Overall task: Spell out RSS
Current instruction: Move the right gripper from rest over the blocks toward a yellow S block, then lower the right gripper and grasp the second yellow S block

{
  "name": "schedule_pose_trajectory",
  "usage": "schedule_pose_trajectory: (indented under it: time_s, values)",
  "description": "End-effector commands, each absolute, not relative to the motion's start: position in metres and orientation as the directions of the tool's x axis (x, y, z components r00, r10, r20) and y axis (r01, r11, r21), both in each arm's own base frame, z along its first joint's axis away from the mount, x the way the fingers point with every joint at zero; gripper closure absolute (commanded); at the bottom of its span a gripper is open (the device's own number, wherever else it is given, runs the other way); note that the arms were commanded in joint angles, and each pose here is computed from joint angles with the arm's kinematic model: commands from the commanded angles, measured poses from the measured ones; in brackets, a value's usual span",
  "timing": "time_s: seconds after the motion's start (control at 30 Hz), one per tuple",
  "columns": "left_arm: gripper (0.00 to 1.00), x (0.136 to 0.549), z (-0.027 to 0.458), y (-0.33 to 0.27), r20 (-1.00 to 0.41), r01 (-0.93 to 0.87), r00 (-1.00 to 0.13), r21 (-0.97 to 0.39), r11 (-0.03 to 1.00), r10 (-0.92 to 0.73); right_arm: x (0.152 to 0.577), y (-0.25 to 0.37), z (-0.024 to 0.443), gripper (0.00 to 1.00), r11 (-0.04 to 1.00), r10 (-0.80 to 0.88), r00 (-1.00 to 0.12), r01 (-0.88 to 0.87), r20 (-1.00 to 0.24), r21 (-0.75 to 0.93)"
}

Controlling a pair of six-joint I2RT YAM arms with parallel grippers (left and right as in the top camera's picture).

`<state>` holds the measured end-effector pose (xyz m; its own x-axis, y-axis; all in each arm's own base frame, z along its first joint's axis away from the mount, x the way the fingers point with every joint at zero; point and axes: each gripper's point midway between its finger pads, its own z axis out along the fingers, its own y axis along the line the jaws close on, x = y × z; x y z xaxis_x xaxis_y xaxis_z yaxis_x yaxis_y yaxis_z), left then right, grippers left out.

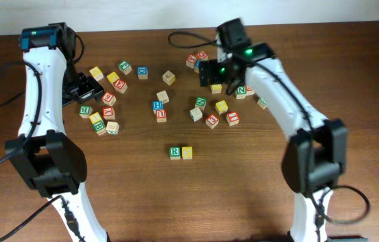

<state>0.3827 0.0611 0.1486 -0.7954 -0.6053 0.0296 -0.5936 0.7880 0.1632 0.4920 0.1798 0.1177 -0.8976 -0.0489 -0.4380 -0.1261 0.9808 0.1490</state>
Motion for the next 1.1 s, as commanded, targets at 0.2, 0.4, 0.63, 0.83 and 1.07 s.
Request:
schedule_pose_trajectory:
  time_s: [0.2, 0.4, 0.63, 0.83, 1.07]
  values:
    - [0.01, 0.386, 0.149, 0.063, 0.018, -0.586, -0.802, 0.169, 0.793, -0.596, 0.506, 0.172, 0.065, 0.02, 0.996, -0.034, -0.913, -0.065, -0.407, 0.063]
    - [0.01, 0.386, 0.149, 0.063, 0.018, -0.586, -0.802, 0.169, 0.793, -0.596, 0.518, 0.177, 0.055, 0.02, 0.994, -0.044, -0.897, -0.082, -0.440, 0.067]
    - [0.01, 0.386, 0.149, 0.063, 0.018, -0.586, -0.802, 0.169, 0.793, -0.597, 0.523, 0.178, 0.033, 0.07, 0.995, -0.045, -0.900, -0.080, -0.433, 0.065]
    - [0.01, 0.386, 0.149, 0.063, 0.018, -0.586, -0.802, 0.169, 0.793, -0.597, 0.527, 0.180, 0.022, 0.13, 0.995, -0.045, -0.900, -0.080, -0.433, 0.064]
    - [0.01, 0.386, 0.149, 0.063, 0.018, -0.586, -0.802, 0.169, 0.793, -0.597, 0.524, 0.177, 0.001, 0.23, 0.996, -0.050, -0.914, -0.075, -0.402, 0.048]
